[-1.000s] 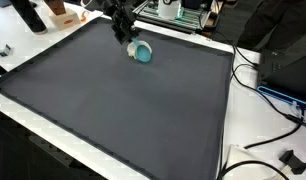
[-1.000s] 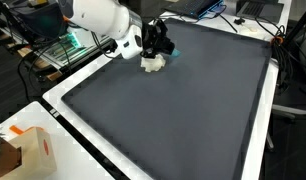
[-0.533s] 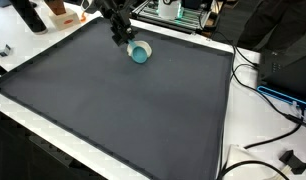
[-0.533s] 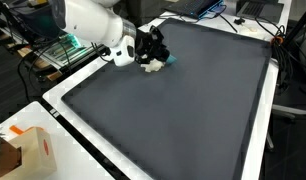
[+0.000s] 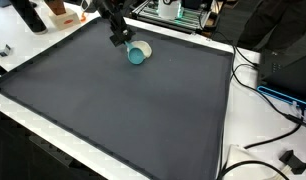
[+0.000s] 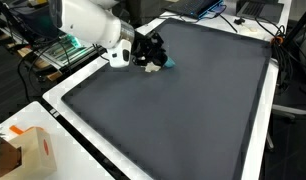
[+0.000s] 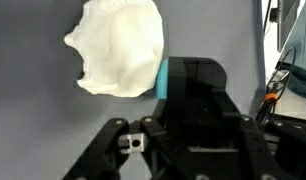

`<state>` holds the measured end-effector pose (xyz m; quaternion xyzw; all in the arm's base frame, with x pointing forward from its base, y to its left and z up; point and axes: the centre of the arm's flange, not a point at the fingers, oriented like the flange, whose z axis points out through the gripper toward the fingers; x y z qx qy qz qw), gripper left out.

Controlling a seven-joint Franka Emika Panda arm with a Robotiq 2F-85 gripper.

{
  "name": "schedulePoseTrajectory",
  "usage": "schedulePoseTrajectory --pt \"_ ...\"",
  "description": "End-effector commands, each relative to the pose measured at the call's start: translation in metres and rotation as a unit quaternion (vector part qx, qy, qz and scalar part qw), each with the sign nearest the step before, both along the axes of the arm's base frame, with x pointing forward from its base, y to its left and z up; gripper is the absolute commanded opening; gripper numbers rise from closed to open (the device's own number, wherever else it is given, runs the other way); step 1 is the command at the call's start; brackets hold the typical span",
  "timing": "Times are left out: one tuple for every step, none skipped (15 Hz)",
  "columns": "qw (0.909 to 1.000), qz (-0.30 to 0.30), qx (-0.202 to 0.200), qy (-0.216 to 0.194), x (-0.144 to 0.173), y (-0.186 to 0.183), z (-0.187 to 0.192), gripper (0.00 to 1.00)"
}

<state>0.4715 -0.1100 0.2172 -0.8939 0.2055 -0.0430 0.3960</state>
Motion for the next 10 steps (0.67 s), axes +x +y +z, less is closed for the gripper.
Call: schedulePoseTrajectory --pt "0.9988 -0.04 -0.013 0.025 -0.004 0.002 0.004 0.25" --pt "0.9981 -0.047 -0.018 0.035 -0.005 0.003 0.006 0.25" --pt "0.9974 -0.055 -0.02 0.041 -0.006 0.004 0.009 0.25" --pt "0.9966 -0.061 -0.024 0.049 -0.006 0.006 0.012 0.25" --pt "0.9957 -0.069 -0.028 0.056 -0.007 0.007 0.015 0.25" --pt "0.9949 -0.075 -0.029 0.061 -0.008 0.009 0.018 0.25" --pt "0.9939 -0.079 -0.034 0.069 -0.008 0.012 0.021 0.25" --pt "0.9927 -0.084 -0.041 0.076 -0.009 0.014 0.025 0.25" --pt "0.9913 -0.089 -0.049 0.084 -0.011 0.017 0.028 0.25" --pt "0.9898 -0.094 -0.056 0.091 -0.012 0.02 0.033 0.25"
